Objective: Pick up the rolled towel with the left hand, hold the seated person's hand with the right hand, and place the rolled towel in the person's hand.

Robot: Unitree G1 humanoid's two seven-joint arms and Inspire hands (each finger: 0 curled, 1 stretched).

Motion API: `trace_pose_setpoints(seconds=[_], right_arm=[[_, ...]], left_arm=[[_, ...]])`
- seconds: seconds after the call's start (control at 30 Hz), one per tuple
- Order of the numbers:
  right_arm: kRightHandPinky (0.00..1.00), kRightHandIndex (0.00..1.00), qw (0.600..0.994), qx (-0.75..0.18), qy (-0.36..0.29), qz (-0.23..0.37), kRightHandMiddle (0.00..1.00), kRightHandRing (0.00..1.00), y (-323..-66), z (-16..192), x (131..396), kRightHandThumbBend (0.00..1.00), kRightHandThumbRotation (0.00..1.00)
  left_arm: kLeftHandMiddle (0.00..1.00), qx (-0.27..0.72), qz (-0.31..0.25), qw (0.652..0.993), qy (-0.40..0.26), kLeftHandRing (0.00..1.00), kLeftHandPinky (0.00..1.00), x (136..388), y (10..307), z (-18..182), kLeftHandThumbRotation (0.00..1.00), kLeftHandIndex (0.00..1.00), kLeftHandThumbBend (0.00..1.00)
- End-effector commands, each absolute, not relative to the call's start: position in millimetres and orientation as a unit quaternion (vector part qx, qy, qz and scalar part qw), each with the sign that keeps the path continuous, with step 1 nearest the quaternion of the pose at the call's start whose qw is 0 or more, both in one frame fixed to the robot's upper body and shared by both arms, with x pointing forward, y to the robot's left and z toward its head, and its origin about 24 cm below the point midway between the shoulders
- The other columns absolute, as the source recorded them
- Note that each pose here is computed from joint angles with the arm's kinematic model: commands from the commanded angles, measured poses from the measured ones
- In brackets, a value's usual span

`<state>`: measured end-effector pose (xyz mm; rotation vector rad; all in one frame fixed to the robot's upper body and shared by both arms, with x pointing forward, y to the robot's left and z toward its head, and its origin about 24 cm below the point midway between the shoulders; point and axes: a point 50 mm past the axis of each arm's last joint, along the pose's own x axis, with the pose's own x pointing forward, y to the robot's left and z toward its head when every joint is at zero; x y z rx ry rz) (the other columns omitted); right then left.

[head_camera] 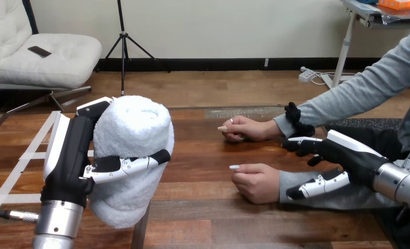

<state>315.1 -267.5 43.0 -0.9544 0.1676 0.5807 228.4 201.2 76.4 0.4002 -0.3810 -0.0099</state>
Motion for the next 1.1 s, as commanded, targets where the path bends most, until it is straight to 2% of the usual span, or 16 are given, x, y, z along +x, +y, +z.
trace_pose_setpoints(seconds=[0.0,0.77,1.07], right_arm=[[0.81,0.89,0.840,-0.480,0.039,0.251,0.90,0.89,-267.9,74.1,334.0,1.00,0.40],[0.70,0.86,0.807,-0.531,0.057,0.251,0.86,0.81,-269.5,77.1,339.7,1.00,0.41],[0.70,0.85,0.789,-0.558,0.063,0.251,0.84,0.81,-267.7,78.4,343.5,1.00,0.36]], left_arm=[[0.41,0.193,0.006,0.946,-0.260,0.37,0.34,230.5,200.0,105.4,0.00,0.42,0.66],[0.41,0.190,0.004,0.946,-0.264,0.38,0.35,229.1,200.8,106.2,0.00,0.42,0.66],[0.41,0.190,0.004,0.946,-0.262,0.38,0.35,229.3,201.0,106.6,0.00,0.42,0.67]])
